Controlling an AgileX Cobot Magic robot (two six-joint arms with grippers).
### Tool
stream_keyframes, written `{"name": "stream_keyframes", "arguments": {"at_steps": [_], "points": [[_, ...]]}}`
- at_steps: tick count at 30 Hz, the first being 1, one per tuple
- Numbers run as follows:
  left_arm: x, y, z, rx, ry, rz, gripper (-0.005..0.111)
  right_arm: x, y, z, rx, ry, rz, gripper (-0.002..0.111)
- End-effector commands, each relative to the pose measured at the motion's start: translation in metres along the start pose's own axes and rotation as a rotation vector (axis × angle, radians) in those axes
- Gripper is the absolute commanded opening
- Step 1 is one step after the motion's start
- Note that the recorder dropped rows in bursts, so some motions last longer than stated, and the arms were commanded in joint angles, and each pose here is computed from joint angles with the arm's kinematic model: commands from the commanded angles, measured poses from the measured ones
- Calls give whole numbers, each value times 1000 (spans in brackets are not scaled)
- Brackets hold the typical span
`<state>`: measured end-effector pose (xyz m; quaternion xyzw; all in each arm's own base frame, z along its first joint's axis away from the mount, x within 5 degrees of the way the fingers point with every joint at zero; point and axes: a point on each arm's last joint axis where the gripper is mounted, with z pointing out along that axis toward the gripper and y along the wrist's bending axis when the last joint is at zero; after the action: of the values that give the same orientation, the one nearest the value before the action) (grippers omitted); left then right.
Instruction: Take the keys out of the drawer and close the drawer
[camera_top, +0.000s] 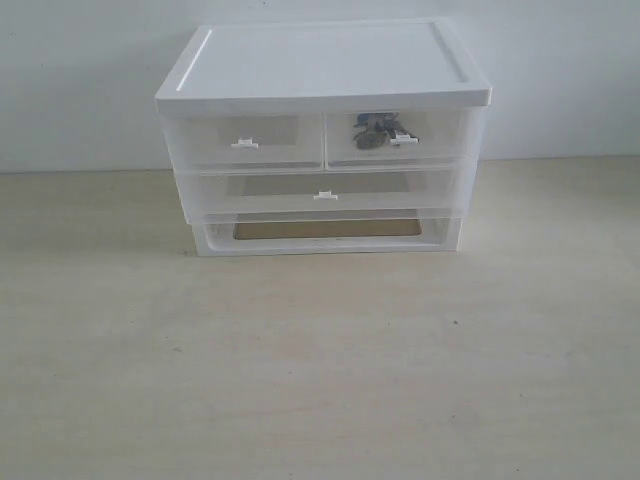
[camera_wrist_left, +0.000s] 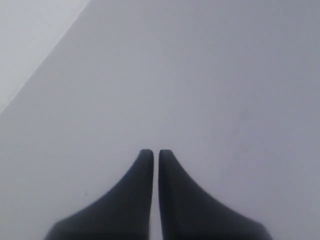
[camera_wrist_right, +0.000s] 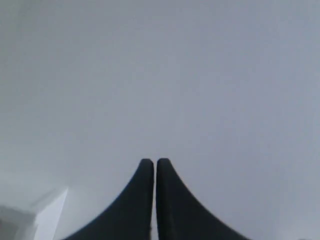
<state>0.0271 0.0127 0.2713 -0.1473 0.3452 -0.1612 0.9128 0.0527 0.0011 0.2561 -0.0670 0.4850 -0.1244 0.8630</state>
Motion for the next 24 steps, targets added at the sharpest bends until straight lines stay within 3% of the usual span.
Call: {"name": "stream_keyframes", "arguments": {"at_steps": [1,3,7,11,13,17,21,24], "points": [[-20,-6,-3,69,-227,-18,4,-17,-3,-2,35,-194,28,0],[-23,-7,-4,85,-256,-17,4,-21,-4,-2,36,-237,93,0],[-21,-16,4,132,-151,-62,4,-27,-5,-4,21,-305,243,0],[-29,-44,27,274,14,221,4,-42,-8,3,-23,-315,421,0],[-31,-54,41,329,71,319,4,-52,-8,10,-61,-281,440,0],[-21,-66,65,421,205,213,4,-75,-5,25,-158,-242,441,0],[0,-82,86,638,391,278,4,-90,-2,44,-245,-192,439,0],[19,-76,106,617,509,279,4,-92,-1,63,-282,-122,458,0]]}}
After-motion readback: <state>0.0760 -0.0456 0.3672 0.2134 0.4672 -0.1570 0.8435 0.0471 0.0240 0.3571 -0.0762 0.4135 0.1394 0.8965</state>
